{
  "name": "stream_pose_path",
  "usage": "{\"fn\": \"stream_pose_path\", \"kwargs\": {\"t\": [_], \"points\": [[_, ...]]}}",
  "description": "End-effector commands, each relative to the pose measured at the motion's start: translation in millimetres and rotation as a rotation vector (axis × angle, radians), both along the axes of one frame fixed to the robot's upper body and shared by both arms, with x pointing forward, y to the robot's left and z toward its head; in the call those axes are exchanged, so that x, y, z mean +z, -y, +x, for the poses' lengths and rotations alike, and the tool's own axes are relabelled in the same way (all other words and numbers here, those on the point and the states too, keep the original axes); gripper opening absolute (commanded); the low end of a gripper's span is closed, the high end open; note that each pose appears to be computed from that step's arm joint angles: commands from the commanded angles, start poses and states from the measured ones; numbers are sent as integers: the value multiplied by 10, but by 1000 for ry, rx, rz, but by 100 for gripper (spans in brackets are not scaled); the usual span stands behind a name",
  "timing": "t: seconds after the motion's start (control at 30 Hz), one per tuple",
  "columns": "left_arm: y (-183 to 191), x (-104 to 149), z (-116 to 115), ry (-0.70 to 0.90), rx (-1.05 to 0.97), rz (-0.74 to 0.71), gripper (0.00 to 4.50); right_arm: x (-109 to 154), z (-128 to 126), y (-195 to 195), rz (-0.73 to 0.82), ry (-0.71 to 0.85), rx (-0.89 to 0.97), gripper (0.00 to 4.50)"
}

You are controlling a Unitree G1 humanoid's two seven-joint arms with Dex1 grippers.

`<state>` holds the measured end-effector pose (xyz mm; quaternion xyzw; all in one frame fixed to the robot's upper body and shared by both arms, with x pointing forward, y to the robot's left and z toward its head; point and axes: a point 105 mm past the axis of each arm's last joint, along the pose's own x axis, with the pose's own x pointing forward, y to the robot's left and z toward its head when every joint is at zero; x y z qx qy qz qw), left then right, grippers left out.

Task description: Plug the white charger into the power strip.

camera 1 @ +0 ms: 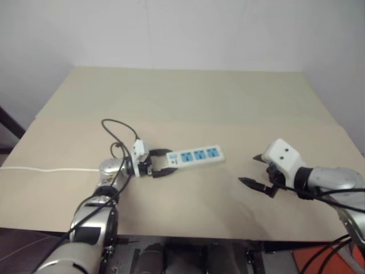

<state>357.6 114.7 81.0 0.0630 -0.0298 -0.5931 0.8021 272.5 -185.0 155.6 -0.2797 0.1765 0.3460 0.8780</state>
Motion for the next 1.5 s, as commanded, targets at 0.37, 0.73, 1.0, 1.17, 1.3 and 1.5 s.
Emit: {"fn": "stream_pose_path", "kwargs": {"t": [0.37,0.73,1.0,1.17,1.3,1.5], "points": [[17,-121,-93,-7,-111,164,320,193,83,137,-246,-112,29,450],[84,-89,-104,-30,-141,129,320,-46,407,678,-461,-409,-150,450],[20,-154,-155,-41,-137,134,320,-115,417,703,-442,-471,-159,450],[18,-158,-157,-40,-140,145,320,-176,415,705,-444,-492,-173,450],[41,-140,-143,-32,-143,148,320,-242,422,752,-464,-499,-192,450],[43,-137,-139,-28,-143,155,320,-274,411,754,-447,-514,-196,432]]}}
